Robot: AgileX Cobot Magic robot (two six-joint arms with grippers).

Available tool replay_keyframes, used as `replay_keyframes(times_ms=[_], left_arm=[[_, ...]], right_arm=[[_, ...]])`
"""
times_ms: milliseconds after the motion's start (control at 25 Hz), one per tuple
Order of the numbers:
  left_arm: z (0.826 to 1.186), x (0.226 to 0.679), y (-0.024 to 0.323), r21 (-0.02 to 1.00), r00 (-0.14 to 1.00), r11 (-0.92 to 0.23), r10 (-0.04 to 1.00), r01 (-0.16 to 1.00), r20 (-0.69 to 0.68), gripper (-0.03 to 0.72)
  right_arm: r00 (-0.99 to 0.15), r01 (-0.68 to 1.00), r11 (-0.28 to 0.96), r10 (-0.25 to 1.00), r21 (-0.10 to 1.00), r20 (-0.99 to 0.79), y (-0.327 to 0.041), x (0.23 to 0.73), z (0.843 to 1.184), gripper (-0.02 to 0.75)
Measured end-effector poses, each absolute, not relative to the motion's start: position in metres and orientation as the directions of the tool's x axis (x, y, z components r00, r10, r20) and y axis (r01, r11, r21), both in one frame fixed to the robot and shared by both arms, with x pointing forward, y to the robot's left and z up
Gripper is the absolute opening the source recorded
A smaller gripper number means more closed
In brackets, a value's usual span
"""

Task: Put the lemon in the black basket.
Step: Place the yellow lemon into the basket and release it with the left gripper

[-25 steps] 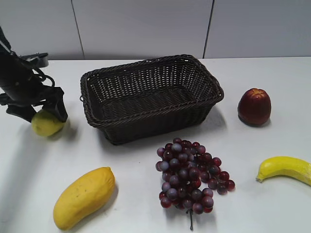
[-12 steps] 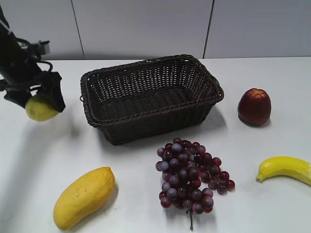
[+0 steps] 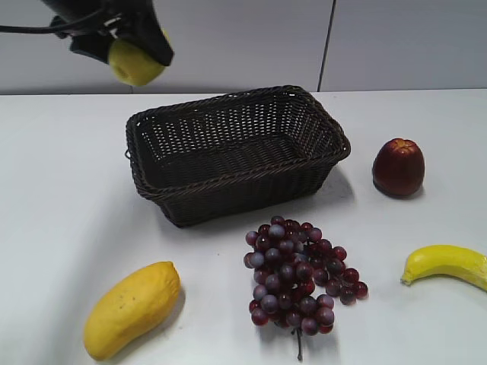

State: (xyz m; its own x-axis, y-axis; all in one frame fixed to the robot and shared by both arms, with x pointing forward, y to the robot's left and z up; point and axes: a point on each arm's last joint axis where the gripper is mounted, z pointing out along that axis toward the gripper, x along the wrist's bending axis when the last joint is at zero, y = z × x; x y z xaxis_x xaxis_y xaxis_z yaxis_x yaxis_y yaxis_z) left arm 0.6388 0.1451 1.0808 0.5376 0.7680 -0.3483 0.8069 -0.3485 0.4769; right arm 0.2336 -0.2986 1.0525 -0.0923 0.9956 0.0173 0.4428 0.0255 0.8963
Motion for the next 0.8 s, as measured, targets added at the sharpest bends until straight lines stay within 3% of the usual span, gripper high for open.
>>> replay_keyframes(times_ms=[280, 520, 640, 800], left_arm=[[1.022, 0.635, 0.068, 0.439, 0.613, -0.454, 0.708, 0.775, -0.350, 0.573], [0.968, 0.644, 0.052, 0.373, 0.604, -0.487, 0.723, 0.790, -0.336, 0.596], [0.965, 0.647, 0.052, 0.390, 0.610, -0.488, 0.730, 0.781, -0.308, 0.657], [0.983, 0.651, 0.049, 0.411, 0.635, -0.504, 0.712, 0.760, -0.301, 0.662]], right_arm=[[-0.092, 0.443, 0.025, 0.996, 0.896, 0.017, -0.299, 0.234, 1.053, 0.583], [-0.092, 0.443, 0.025, 0.996, 0.896, 0.017, -0.299, 0.234, 1.053, 0.583], [-0.092, 0.443, 0.025, 0.996, 0.896, 0.017, -0.299, 0.234, 1.053, 0.583], [-0.089, 0.442, 0.028, 0.996, 0.896, 0.012, -0.299, 0.234, 1.053, 0.583]])
